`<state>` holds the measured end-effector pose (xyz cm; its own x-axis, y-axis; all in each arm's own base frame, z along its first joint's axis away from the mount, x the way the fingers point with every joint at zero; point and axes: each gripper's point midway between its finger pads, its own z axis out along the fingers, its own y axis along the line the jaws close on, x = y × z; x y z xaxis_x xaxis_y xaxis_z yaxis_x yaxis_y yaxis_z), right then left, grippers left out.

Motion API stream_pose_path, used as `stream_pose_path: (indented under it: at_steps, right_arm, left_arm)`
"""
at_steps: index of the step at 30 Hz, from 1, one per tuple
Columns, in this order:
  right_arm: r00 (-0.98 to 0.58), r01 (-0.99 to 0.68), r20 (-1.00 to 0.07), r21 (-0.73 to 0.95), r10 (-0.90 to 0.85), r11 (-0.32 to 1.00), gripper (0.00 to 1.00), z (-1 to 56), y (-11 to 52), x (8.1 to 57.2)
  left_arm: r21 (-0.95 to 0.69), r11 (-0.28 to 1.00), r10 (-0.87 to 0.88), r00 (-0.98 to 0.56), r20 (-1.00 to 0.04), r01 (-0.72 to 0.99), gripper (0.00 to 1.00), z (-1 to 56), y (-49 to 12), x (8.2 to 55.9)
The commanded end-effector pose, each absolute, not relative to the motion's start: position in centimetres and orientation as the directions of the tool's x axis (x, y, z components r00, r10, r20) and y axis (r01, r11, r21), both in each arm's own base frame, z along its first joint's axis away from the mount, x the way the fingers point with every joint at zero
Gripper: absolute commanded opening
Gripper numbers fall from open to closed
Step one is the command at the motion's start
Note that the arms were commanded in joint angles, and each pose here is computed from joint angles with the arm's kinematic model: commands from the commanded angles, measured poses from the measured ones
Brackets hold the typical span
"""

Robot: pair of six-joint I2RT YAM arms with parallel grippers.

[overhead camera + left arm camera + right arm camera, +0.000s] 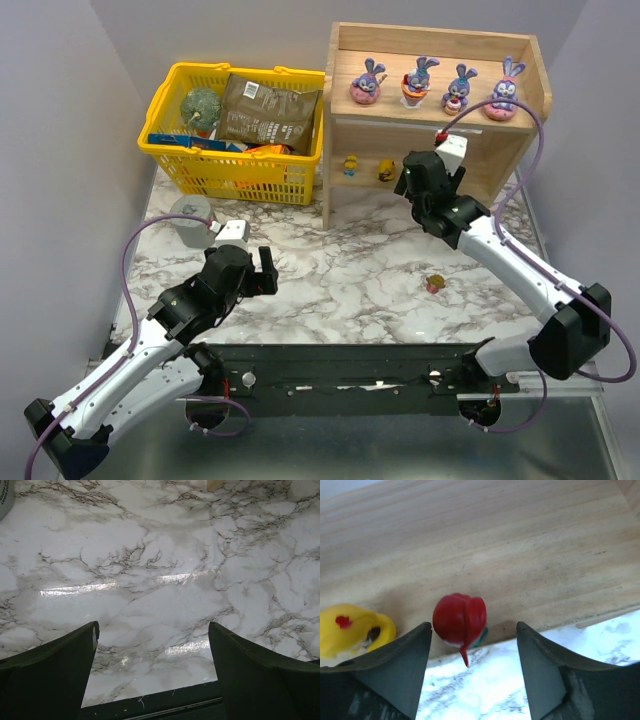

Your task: Place and organize the plastic toys onto the shelf

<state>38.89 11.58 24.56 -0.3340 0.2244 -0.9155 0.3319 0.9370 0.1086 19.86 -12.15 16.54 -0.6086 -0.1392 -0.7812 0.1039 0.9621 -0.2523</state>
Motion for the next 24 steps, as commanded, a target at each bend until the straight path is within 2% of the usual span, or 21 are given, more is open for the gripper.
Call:
stream_pose_path:
  at_steps: [1, 7, 13, 16, 19, 20, 24]
  right_arm:
    - [-0.291, 0.259, -0.926, 0.167, 0.242, 0.951, 0.81, 26.4, 11.7, 38.0]
    - [-0.277, 0.190, -0.926, 0.210, 0.257, 0.959, 0.84, 27.5, 12.0, 36.7]
    - [-0.282, 0.122, -0.926, 0.225, 0.252, 0.967, 0.77, 27.8, 12.3, 35.3]
    - [-0.281, 0.116, -0.929, 0.217, 0.242, 0.969, 0.64, 27.7, 11.9, 34.7]
    - [-0.265, 0.128, -0.930, 0.227, 0.253, 0.966, 0.44, 27.7, 11.3, 34.2]
    - [-0.263, 0.127, -0.931, 0.228, 0.254, 0.965, 0.34, 27.8, 11.3, 34.2]
    - [-0.274, 0.150, -0.932, 0.201, 0.236, 0.968, 0.15, 27.3, 11.0, 34.4]
  left_arm:
    - [-0.260, 0.959, -0.142, -0.597, -0.790, 0.115, 0.99, 17.2, -12.3, 20.0]
    - [-0.258, 0.959, -0.142, -0.597, -0.790, 0.114, 0.99, 17.1, -12.3, 20.0]
    - [-0.260, 0.959, -0.142, -0.598, -0.789, 0.116, 0.99, 17.1, -12.3, 20.0]
    - [-0.264, 0.957, -0.144, -0.595, -0.790, 0.118, 0.99, 17.3, -12.3, 20.0]
    - [-0.265, 0.957, -0.145, -0.595, -0.790, 0.119, 0.99, 17.3, -12.4, 20.0]
    - [-0.265, 0.957, -0.145, -0.595, -0.790, 0.119, 0.99, 17.3, -12.4, 20.0]
    - [-0.268, 0.956, -0.146, -0.595, -0.791, 0.122, 0.99, 17.3, -12.4, 19.9]
